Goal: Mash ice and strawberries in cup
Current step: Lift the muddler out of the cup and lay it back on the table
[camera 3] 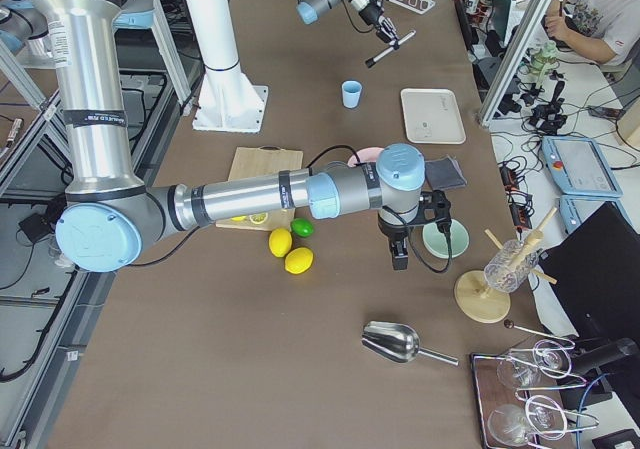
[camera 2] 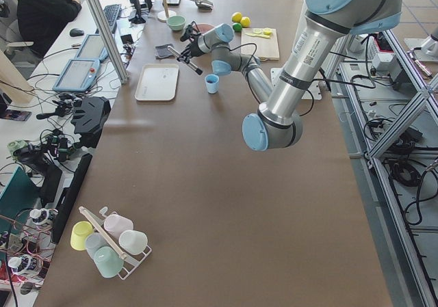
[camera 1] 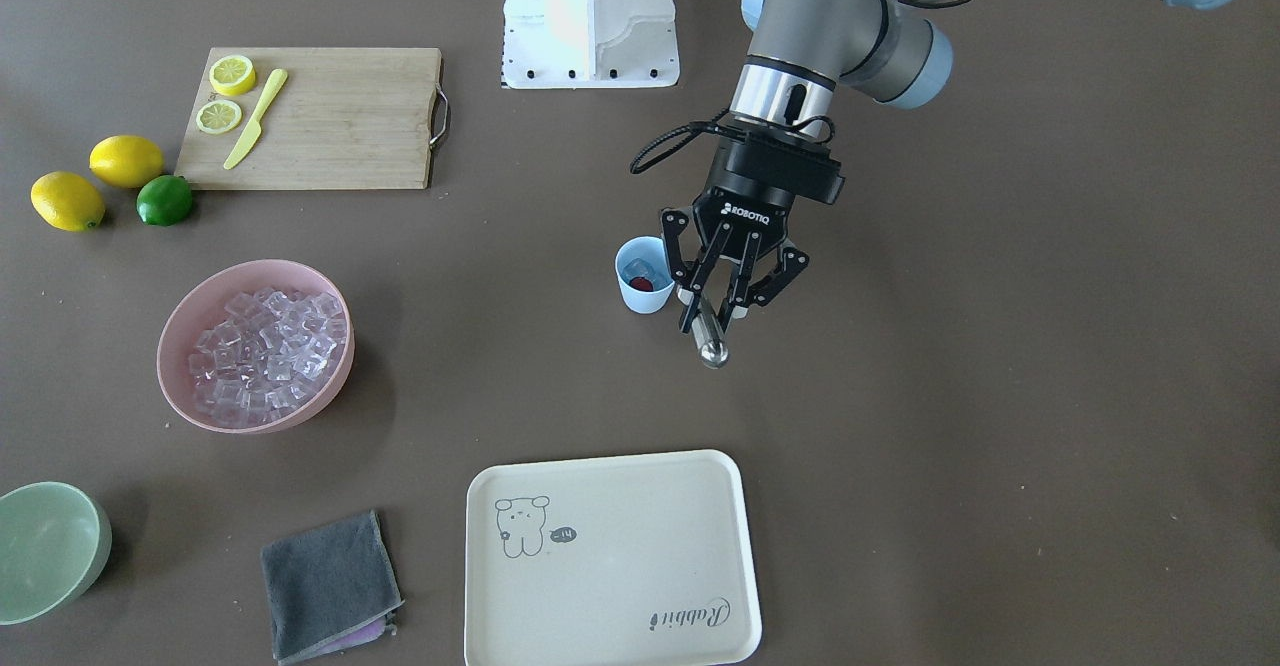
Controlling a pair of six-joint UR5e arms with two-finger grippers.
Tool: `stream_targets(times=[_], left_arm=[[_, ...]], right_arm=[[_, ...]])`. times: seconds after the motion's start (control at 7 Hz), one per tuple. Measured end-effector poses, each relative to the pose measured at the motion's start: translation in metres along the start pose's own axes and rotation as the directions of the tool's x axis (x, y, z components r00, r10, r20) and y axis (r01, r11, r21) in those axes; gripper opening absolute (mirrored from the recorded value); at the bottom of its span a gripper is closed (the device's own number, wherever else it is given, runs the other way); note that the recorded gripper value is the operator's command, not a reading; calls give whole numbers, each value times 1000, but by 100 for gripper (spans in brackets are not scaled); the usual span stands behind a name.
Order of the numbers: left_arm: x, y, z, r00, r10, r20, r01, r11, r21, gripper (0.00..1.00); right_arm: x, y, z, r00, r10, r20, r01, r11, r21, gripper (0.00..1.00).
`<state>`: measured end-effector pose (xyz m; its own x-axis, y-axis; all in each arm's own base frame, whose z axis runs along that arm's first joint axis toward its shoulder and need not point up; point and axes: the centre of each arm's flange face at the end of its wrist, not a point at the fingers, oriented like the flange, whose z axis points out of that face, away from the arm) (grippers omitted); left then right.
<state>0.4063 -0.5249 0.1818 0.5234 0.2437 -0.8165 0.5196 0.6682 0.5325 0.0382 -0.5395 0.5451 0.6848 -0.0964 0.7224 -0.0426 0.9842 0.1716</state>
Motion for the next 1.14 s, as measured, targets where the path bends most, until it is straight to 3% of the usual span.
stream_targets(times=[0.14,0.43,0.86,1.14], left_arm=[[-53,-28,-1,1000,-20,16,21,997,-77,0],[-158,-44,-4,997,-28,76,44,975,-218,0],[-268,10,-5,990,4,144,55,911,-408,0],[-320,49,-12,985,27,170,62,864,-500,0]], right_arm=[[-1,-1,-4,1000,-2,7,2,1000,8,99],[-1,-3,-18,1000,0,18,0,999,32,99],[-2,-4,-23,1000,-4,14,3,999,42,99],[-1,-1,-23,1000,-3,16,2,999,42,99]])
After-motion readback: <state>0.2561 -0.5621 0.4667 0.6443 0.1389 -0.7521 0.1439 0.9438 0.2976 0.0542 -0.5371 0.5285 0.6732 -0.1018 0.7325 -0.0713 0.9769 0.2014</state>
